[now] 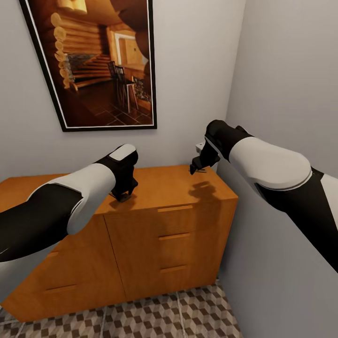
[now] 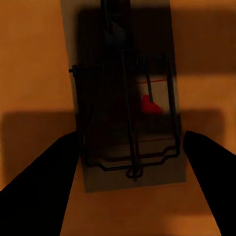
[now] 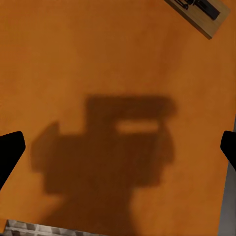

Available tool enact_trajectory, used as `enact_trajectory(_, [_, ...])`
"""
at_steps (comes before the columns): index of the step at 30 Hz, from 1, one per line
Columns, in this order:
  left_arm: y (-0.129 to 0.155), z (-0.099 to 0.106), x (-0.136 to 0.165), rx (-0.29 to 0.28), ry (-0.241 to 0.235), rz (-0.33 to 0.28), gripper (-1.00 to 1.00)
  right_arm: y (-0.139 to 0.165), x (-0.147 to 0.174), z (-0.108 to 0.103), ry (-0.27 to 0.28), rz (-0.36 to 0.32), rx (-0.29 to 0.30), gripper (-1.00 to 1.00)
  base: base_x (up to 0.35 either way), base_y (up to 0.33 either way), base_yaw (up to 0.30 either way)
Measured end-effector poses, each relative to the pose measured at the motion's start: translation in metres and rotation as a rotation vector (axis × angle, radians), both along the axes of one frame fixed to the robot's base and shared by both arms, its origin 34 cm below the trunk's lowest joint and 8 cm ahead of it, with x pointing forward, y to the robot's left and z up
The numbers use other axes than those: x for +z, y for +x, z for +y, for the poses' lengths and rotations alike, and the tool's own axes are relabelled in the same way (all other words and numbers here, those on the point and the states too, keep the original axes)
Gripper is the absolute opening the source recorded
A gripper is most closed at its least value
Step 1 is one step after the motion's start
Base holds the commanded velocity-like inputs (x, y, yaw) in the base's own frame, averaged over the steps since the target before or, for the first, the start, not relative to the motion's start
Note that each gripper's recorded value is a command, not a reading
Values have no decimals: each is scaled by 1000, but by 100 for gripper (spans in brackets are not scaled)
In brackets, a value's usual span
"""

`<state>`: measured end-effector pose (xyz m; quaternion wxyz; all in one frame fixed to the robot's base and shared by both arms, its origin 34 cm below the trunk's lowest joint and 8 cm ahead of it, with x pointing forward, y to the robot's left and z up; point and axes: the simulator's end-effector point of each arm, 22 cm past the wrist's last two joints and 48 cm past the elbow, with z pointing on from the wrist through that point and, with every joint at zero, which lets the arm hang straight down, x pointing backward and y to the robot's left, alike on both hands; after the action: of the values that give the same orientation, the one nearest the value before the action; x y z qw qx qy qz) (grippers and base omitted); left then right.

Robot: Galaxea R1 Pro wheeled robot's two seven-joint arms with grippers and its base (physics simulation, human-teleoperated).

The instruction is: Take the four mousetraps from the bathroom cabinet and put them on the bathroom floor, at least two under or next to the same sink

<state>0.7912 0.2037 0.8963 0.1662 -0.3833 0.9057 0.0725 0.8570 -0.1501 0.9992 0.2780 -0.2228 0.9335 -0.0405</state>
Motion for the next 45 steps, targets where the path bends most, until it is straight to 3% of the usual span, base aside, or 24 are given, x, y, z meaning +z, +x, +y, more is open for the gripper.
enact_trajectory(26, [-1, 1, 0, -3, 4, 3, -100, 0, 0, -1, -4, 1, -3, 100, 0, 0, 0])
enact_trajectory(31, [8, -8, 13, -28, -13, -34, -100, 0, -1, -1, -5, 2, -4, 100, 0, 0, 0])
enact_trajectory(34, [14, -24, 26, -80, -60, -62, -100, 0, -1, -1, -6, 3, -5, 100, 0, 0, 0])
enact_trajectory(38, [26, -44, 53, -131, -203, -123, -100, 0, -1, -1, -6, 3, -5, 100, 0, 0, 0])
enact_trajectory(41, [28, -49, 63, -158, -292, -134, -100, 0, -1, -1, -6, 3, -5, 100, 0, 0, 0])
enact_trajectory(45, [26, -52, 67, -181, -346, -127, -100, 0, -1, -2, -7, 3, -6, 100, 0, 0, 0])
